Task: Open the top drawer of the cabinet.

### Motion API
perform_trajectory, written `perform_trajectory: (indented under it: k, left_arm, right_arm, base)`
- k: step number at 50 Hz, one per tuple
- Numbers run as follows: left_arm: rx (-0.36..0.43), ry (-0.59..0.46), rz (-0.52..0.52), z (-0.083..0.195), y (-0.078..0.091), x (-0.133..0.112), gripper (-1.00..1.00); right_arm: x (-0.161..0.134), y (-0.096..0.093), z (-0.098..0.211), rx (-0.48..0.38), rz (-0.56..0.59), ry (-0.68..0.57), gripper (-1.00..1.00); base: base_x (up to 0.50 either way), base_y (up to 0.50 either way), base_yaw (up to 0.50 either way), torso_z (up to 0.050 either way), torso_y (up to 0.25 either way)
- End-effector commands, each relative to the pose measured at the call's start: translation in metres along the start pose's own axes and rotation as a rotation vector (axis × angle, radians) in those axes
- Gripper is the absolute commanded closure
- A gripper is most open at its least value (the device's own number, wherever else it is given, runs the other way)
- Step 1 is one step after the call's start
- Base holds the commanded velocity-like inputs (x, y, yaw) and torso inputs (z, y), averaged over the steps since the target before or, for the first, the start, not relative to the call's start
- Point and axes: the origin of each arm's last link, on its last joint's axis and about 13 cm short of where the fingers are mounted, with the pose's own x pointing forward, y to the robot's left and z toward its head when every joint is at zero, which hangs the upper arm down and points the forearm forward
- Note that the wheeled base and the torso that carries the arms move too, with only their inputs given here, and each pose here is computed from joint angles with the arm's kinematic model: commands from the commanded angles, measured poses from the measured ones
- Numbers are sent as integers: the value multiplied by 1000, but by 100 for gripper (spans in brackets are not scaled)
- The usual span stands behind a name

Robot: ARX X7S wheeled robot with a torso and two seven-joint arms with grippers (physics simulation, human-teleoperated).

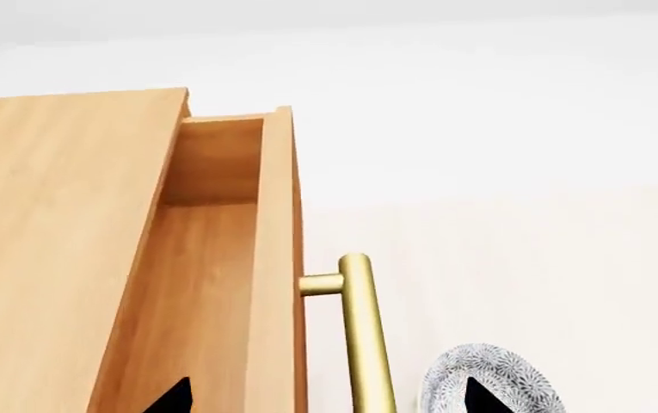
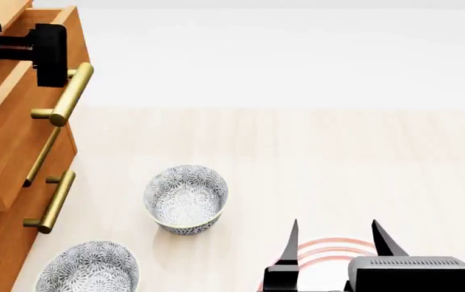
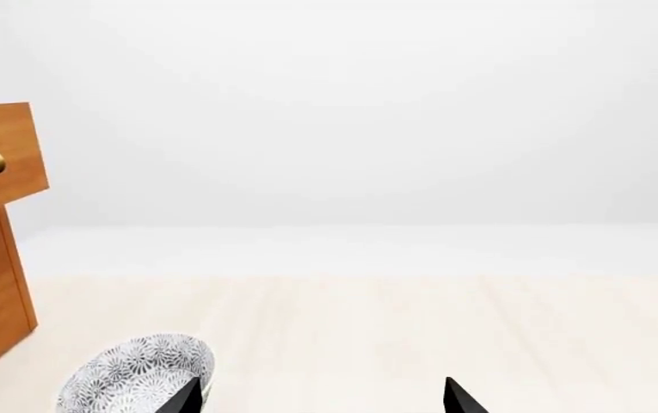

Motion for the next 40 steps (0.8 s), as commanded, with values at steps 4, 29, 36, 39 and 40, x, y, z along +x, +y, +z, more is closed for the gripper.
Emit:
perform_trajectory:
  k: [4,29,36,39,40]
  left_arm:
    - [-40,50,-18,-28,10,28,-100]
    - [-79,112,-101,-59,4,48,-100]
    - [-96,126,-137,-65,1,52,-100]
    - [-71,121,-156,-65,-5,50,-100]
    - [-66,120,-160,-65,-6,49,-100]
  right_arm:
    - [0,1,1,-6,-2,0,-100]
    - [-1,0,-3,-6,-2,8,-100]
    - [-1,0,-3,-4,-4,10,-100]
    - [0,0,-5,-2,-4,13,-100]
    - [0,0,-5,-2,-4,14,-100]
  base:
    - [0,0,0,0,0]
    - [0,0,0,0,0]
    - [0,0,0,0,0]
    - [0,0,0,0,0]
    - [0,0,0,0,0]
